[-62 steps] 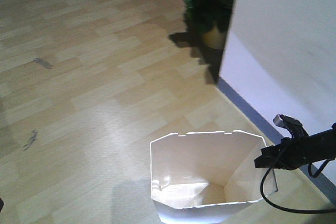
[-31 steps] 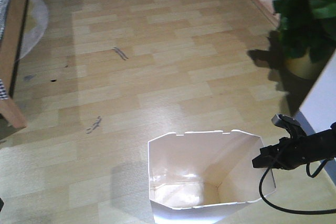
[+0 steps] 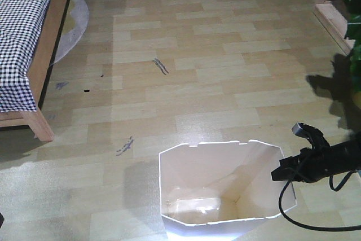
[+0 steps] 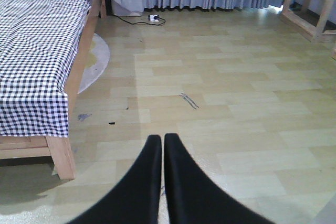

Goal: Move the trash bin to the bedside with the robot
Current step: 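Turn the base toward the bed while holding the bin rim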

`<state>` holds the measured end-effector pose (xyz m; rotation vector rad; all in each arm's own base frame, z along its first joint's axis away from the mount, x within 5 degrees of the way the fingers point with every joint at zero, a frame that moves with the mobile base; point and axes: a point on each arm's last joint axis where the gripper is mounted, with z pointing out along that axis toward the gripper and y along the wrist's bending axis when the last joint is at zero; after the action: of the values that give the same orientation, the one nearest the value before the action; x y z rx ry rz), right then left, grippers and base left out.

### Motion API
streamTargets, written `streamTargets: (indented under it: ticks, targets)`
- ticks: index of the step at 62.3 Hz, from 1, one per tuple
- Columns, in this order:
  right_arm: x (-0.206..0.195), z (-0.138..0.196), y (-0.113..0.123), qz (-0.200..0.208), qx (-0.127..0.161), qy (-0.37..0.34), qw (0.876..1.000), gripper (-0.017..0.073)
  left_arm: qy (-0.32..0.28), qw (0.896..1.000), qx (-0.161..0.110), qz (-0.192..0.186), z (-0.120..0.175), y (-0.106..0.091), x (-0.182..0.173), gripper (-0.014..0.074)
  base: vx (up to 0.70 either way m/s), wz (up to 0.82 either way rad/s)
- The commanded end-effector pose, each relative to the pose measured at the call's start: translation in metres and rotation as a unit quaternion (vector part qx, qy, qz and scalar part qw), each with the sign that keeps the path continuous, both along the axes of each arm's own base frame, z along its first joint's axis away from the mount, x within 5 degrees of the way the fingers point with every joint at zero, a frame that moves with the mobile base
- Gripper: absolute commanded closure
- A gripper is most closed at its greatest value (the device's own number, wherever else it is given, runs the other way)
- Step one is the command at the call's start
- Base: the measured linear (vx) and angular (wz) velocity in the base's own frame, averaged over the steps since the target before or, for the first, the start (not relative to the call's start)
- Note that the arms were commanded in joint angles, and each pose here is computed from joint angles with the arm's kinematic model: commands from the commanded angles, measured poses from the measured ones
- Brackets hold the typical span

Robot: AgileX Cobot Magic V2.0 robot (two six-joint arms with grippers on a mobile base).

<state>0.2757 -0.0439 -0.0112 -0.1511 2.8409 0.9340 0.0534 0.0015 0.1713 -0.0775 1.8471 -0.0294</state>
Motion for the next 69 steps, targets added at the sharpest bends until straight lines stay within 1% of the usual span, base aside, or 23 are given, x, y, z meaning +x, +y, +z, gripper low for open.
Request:
streamTargets:
  ticks: [1,69]
  targets:
    - [0.0082,0.0324,0.0105,0.000,0.099,-0.033,0.994,0.0564,-0.031,1.000,-0.003,-0.001,0.0048,-0.0003,0.0019,0.0600,0.29,0.15]
    - [0.0082,0.0324,0.0105,0.000,0.099,-0.033,0.994,0.0564,-0.031,1.000,-0.003,-0.001,0.0048,-0.0003,0.0019,0.0600,0.32,0.08]
